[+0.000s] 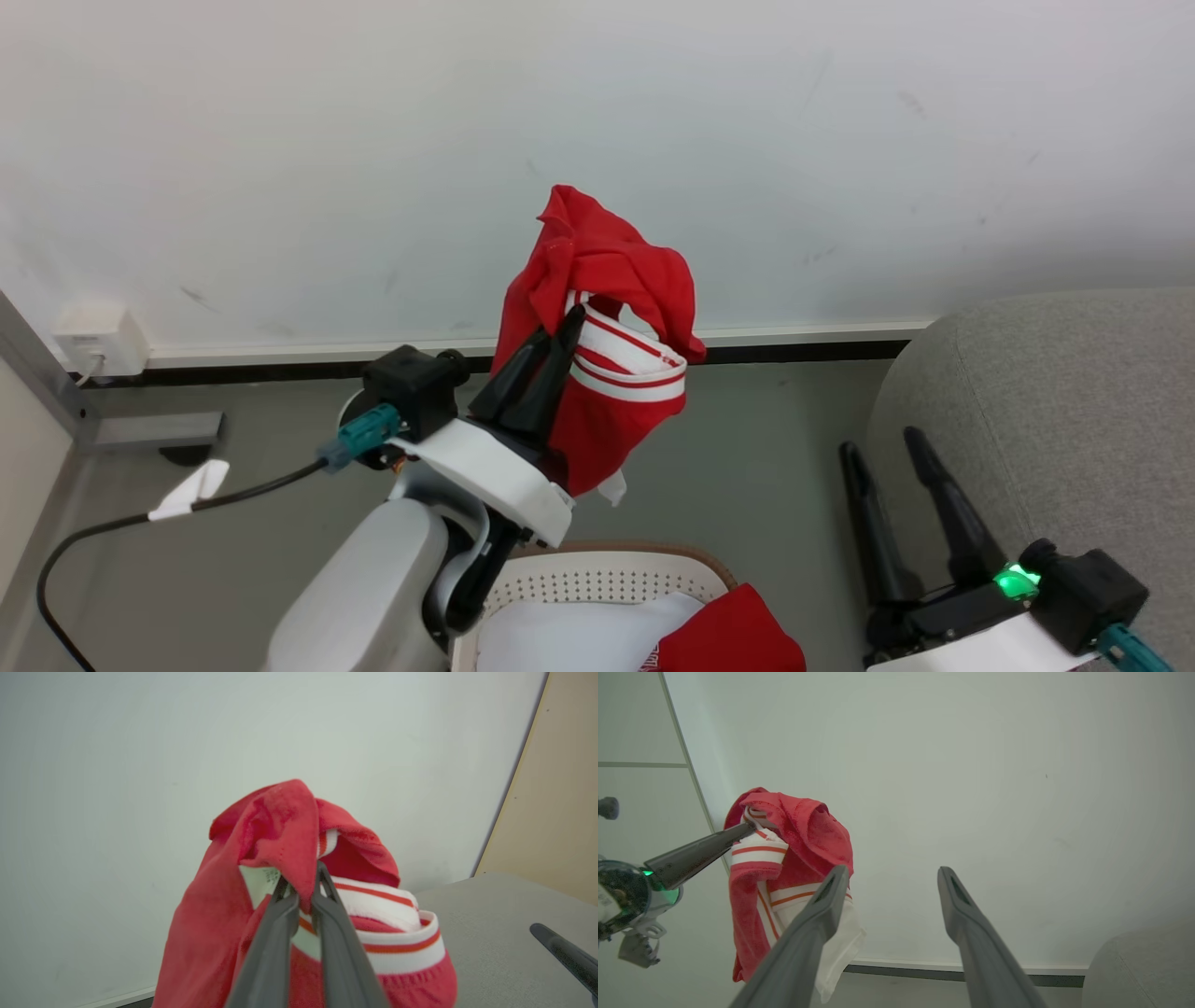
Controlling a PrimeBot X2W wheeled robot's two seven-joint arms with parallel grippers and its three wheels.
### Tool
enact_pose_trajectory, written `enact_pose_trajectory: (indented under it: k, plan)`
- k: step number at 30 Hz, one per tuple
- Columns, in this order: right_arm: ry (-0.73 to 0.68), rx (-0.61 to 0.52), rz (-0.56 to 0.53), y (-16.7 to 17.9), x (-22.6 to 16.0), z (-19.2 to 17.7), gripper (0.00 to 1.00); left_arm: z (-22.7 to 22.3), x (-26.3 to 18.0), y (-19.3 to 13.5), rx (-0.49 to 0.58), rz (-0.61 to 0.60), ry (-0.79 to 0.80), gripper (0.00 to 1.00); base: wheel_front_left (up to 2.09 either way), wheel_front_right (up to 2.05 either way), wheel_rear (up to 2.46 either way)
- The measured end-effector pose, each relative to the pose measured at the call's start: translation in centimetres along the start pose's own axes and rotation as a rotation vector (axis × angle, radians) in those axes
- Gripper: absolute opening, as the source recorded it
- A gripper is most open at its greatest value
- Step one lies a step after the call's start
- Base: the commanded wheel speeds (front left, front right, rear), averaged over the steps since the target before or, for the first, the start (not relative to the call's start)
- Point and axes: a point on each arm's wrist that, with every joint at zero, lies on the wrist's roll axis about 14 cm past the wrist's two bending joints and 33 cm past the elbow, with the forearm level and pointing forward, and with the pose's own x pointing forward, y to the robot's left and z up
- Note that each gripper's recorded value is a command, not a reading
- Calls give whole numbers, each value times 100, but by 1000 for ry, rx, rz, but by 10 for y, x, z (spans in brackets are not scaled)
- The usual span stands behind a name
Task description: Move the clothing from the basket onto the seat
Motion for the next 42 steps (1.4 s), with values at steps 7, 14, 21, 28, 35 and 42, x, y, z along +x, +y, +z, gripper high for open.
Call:
enact_pose_trajectory:
  k: [7,14,21,28,35,42]
  plan:
    - [98,5,118,32,0,-29,100,5,-2,-12,-19,-25,-8,0,0,0,0]
    - [243,11,292,78,-3,-71,100,11,-6,-23,-52,-42,-16,0,0,0,0]
    - [322,-43,370,93,6,-95,100,13,-15,-36,-101,-58,-17,0,0,0,0]
    - [343,-53,408,109,20,-106,100,9,-27,-51,-164,-82,9,0,0,0,0]
    - [366,-59,416,114,23,-115,100,10,-36,-58,-175,-91,21,0,0,0,0]
    - [352,-46,423,120,26,-112,0,9,-39,-55,-179,-73,21,0,0,0,0]
